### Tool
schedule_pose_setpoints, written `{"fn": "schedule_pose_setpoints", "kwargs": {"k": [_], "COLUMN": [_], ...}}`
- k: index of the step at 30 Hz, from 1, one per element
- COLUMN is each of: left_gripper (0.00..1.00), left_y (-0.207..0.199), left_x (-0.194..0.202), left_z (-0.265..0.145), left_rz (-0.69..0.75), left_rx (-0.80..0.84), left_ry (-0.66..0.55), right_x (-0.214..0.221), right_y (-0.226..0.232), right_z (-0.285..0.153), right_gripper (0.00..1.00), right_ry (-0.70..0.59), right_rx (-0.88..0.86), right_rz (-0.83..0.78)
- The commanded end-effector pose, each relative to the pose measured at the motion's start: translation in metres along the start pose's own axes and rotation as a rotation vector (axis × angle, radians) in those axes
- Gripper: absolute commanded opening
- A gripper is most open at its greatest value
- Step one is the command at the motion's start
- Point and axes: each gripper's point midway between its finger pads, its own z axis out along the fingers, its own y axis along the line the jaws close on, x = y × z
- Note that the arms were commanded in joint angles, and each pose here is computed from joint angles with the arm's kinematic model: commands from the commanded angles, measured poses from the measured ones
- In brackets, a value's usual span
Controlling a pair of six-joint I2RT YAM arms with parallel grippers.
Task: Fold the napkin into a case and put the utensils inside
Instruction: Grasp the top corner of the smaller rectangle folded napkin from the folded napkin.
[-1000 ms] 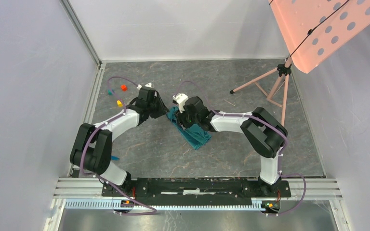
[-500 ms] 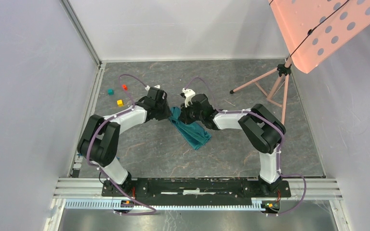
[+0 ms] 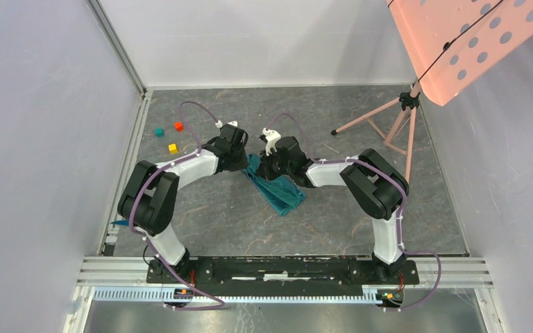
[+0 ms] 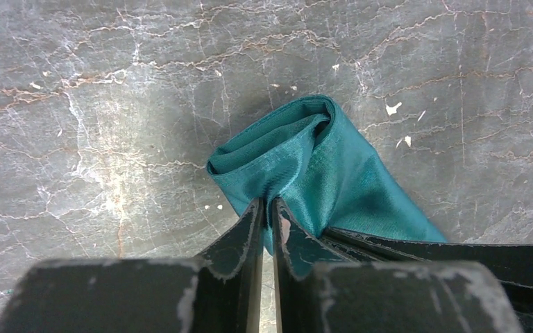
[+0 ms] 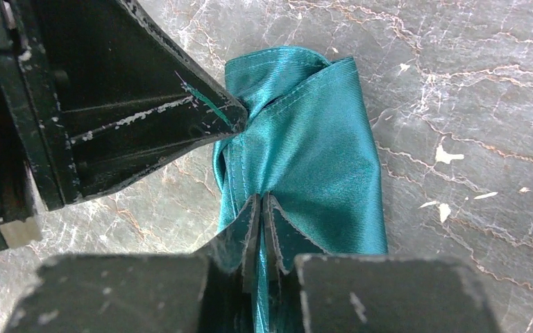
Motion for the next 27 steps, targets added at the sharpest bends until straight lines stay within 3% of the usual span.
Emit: {"fn": "schedule_pose_setpoints", "kwargs": {"k": [1,7,14,18,22,27], "left_gripper": [0.13,0.05,0.04,0.04,0.03,0.02], "left_y": [-0.011,-0.032,-0.028,-0.023,-0.018,-0.017], "left_x": [-0.018,-0.011,-0.010,-0.008,-0.005,-0.007], "left_z": [-0.008,-0.015,-0.016,-0.015,-0.013,-0.013], "left_rz": [0.056,-0.005,-0.049,-0.042,-0.041,-0.041], "left_rx": [0.016,0.134,0.150,0.143,0.136,0.136], "left_ry": [-0.058,-0.022,-0.015,-0.010,-0.004,-0.009], "right_x": [-0.019,-0.023,-0.020,-0.026,-0.037,-0.037], "right_y": [0.012,0.021,0.020,0.021,0.020,0.027], "right_z": [0.006,0.016,0.027,0.006,-0.015,-0.011], "right_gripper": [0.07,0.03,0.03,0.15,0.40,0.49], "right_ry": [-0.061,-0.096,-0.078,-0.037,-0.072,-0.081], "right_rx": [-0.045,-0.062,-0.001,0.009,0.034,0.036], "right_rz": [0.007,0.107,0.031,-0.145,-0.319,-0.438]}}
